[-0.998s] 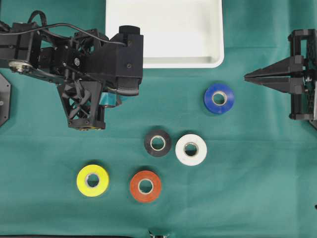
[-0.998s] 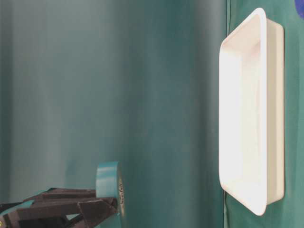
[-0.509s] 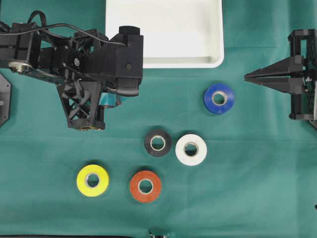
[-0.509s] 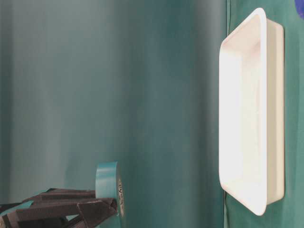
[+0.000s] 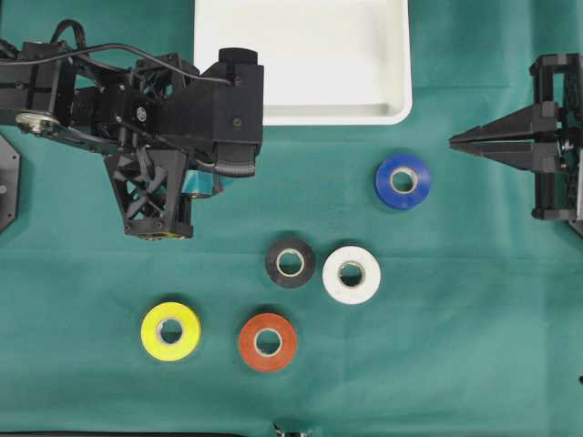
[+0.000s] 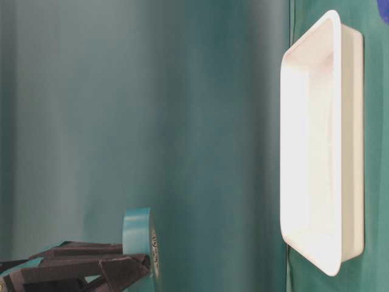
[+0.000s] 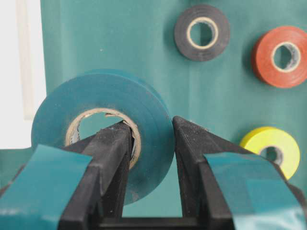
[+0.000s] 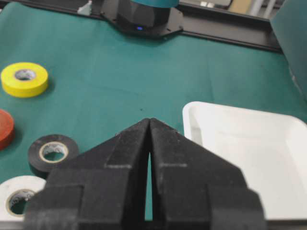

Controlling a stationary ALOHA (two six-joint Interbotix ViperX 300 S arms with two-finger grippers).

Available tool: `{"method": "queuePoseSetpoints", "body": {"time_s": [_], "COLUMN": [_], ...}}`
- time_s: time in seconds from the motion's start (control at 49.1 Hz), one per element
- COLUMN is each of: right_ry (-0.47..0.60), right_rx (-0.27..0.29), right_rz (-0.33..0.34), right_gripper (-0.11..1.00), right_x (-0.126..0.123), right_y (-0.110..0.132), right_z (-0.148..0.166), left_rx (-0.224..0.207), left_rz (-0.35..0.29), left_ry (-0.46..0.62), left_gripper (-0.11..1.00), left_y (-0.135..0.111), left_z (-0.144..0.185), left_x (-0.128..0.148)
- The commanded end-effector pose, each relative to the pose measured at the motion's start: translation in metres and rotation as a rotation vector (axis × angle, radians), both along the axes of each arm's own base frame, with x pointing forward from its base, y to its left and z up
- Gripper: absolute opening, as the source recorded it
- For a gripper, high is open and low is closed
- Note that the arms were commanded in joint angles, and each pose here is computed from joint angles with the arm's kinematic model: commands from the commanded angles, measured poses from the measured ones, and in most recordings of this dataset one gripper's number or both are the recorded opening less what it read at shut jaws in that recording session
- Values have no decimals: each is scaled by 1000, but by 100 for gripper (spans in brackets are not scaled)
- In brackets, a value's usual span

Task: Pick up the tape from a random location and place it into the white case.
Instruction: 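Close the left gripper on the teal roll and lift it, then carry the teal roll with the left gripper over the white tray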

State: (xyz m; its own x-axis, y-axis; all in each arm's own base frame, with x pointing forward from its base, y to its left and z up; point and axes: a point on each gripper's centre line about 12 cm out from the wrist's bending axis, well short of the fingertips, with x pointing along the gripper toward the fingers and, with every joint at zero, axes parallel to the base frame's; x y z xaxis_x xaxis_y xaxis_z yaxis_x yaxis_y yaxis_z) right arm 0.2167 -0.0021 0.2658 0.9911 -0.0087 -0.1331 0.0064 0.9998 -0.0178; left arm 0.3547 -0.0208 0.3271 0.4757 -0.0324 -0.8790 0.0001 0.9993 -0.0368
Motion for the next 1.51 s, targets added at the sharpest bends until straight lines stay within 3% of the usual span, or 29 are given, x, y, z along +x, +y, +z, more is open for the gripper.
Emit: {"method": "queuePoseSetpoints", "body": {"time_s": [0.0, 0.326, 0.692, 1.079, 1.486], "right_ry": [-20, -15, 2, 5, 6], "right_rx": [0, -2, -2, -5, -4], "right_rz": [0, -1, -1, -2, -16], "right_gripper": [0, 0, 0, 0, 0], "right_x": [2, 2, 2, 2, 2], "right_y": [0, 0, 0, -1, -4], "right_z": [7, 6, 4, 4, 4], "left_rx": [-2, 11, 26, 60, 63], "left_rz": [-3, 25, 203, 307, 313], "left_ry": [-52, -48, -3, 13, 22], "left_gripper": [22, 22, 22, 22, 22], "left_y": [-1, 11, 81, 138, 143], "left_z": [18, 13, -2, -5, -8], "left_x": [-2, 0, -11, -26, -28]}}
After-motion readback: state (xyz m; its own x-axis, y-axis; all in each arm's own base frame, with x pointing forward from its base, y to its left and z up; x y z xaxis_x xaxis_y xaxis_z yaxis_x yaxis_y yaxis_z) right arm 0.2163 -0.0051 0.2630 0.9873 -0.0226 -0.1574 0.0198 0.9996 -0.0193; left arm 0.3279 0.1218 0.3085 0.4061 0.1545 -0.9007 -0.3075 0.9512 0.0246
